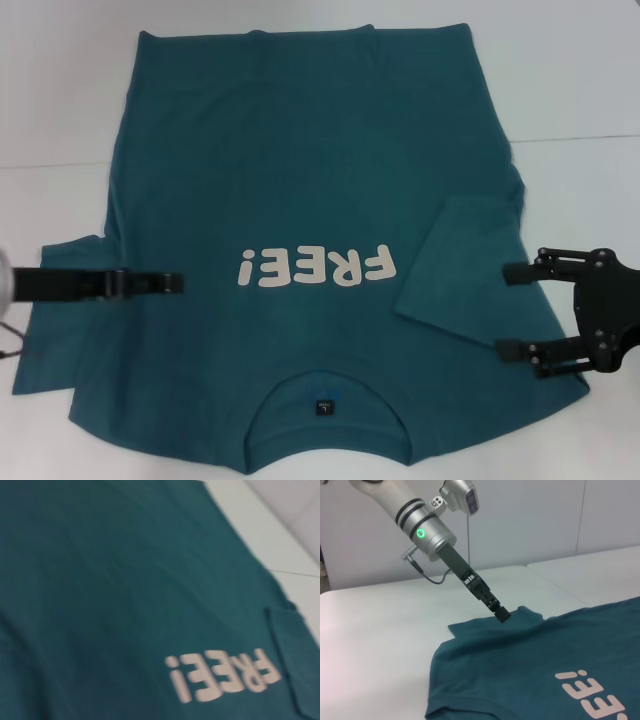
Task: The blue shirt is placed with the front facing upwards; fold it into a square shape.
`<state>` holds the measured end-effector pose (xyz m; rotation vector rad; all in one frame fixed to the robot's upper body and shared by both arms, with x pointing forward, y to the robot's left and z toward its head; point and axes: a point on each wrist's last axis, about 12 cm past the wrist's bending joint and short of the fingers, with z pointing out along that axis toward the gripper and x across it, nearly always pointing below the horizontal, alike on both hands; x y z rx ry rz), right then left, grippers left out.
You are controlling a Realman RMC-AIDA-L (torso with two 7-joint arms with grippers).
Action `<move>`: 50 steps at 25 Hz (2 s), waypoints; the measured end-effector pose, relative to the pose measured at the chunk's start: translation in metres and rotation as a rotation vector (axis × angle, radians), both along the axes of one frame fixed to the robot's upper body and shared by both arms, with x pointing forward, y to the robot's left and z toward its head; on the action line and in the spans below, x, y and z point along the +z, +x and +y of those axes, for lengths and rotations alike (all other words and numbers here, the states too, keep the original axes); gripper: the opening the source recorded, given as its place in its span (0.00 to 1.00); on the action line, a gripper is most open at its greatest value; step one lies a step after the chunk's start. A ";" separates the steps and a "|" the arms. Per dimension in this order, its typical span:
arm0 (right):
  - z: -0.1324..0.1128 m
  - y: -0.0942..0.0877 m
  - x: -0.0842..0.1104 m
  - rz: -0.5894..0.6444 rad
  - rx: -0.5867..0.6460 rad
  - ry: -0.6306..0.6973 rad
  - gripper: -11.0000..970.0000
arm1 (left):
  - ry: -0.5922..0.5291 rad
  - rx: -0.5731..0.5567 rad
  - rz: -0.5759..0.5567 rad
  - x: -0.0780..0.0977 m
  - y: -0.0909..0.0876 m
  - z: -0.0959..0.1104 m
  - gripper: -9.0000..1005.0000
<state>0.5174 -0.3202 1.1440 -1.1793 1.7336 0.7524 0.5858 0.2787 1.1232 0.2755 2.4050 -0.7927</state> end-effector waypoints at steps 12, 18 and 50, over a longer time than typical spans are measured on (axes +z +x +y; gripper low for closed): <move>0.005 0.002 -0.005 0.005 -0.004 0.041 0.96 | 0.219 0.182 0.134 0.020 -0.004 0.033 0.87; 0.006 0.003 -0.008 0.012 -0.007 0.054 0.96 | 0.315 0.178 0.169 0.017 -0.005 0.037 0.87; 0.015 0.016 -0.013 0.022 -0.024 0.070 0.96 | 0.091 0.290 0.242 0.001 -0.027 0.086 0.84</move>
